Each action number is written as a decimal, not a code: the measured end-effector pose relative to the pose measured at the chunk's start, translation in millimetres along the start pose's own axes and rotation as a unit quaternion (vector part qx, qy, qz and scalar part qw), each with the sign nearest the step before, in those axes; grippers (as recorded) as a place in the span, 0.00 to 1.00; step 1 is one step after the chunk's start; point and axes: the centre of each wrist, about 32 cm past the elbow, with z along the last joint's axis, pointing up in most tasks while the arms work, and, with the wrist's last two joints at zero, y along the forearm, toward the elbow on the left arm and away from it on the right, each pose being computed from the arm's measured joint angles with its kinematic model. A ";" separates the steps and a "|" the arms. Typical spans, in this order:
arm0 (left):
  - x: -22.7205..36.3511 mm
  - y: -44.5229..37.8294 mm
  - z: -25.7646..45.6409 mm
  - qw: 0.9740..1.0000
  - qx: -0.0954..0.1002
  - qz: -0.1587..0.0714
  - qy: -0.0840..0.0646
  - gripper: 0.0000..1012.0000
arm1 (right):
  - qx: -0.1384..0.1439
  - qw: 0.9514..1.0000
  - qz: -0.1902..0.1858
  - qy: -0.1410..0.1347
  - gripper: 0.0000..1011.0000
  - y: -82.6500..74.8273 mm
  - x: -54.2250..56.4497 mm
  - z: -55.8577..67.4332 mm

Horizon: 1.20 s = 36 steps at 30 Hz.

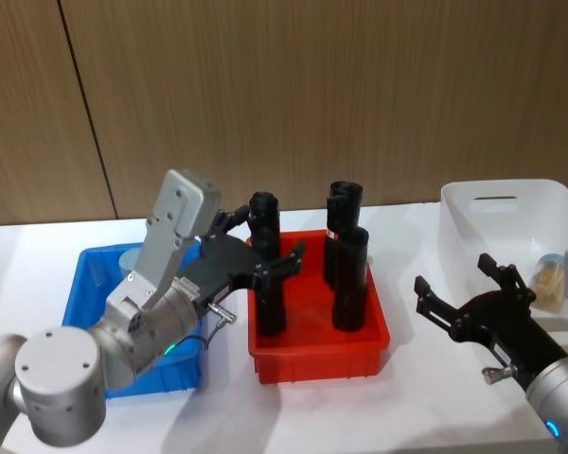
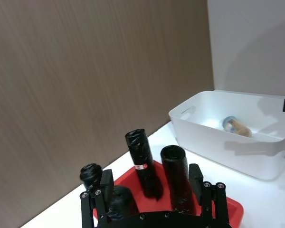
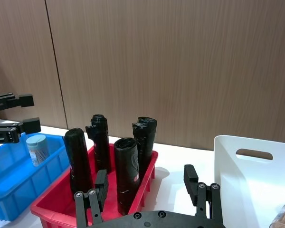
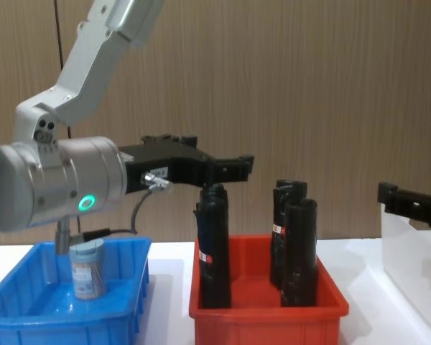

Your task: Pick the cotton swabs from the blue box and place them into the white box.

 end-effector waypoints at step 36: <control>-45.6 36.9 -24.8 0.993 -0.019 0.111 -0.024 0.99 | 0.000 1.000 0.001 0.000 0.99 0.2 0.3 0.1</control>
